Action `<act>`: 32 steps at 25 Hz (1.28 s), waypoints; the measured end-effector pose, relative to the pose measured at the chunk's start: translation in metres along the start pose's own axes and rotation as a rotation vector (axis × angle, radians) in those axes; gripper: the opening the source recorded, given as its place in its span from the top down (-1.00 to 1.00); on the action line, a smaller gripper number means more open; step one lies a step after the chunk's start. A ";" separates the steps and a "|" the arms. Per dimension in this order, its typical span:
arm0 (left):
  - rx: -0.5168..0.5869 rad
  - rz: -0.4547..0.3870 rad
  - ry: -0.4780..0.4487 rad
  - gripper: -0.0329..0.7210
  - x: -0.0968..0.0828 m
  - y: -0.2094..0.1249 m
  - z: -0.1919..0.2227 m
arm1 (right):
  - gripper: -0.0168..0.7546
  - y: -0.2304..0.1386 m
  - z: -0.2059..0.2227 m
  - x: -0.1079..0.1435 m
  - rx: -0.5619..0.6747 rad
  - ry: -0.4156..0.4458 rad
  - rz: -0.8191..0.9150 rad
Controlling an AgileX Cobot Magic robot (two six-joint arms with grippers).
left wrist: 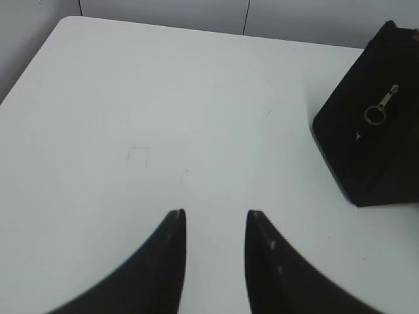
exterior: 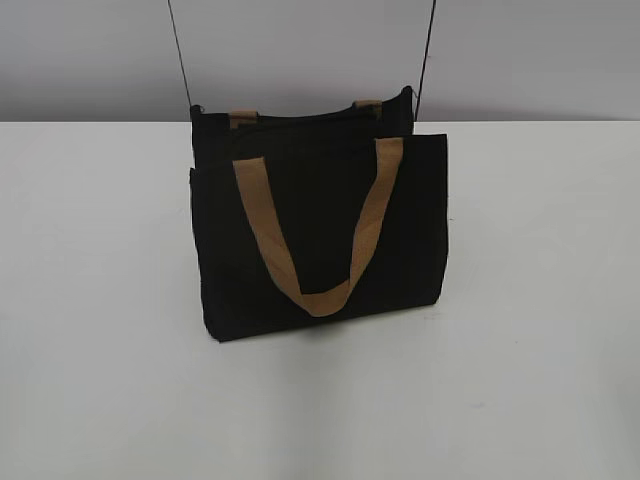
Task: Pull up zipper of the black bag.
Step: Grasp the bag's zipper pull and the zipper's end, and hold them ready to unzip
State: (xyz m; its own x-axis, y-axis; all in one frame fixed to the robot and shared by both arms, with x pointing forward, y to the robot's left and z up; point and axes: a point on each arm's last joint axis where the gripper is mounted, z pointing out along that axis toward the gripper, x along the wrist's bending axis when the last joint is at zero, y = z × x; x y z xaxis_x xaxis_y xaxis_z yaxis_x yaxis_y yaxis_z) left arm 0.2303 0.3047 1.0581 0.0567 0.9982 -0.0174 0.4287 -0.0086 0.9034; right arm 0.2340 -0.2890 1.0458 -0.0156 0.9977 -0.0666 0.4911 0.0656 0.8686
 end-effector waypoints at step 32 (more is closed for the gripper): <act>-0.003 0.185 -0.045 0.29 -0.004 0.000 0.000 | -0.46 0.000 0.000 0.000 0.000 0.000 0.000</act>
State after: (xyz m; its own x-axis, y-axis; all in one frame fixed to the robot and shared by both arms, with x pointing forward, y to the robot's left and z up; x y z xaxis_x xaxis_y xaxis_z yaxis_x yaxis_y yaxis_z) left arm 0.2300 0.3007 1.0580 0.1742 0.9761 0.1301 0.4050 -0.1914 0.8941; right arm 0.2340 -0.2890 1.0458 -0.0156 0.9977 -0.0666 0.4911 0.0656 0.8686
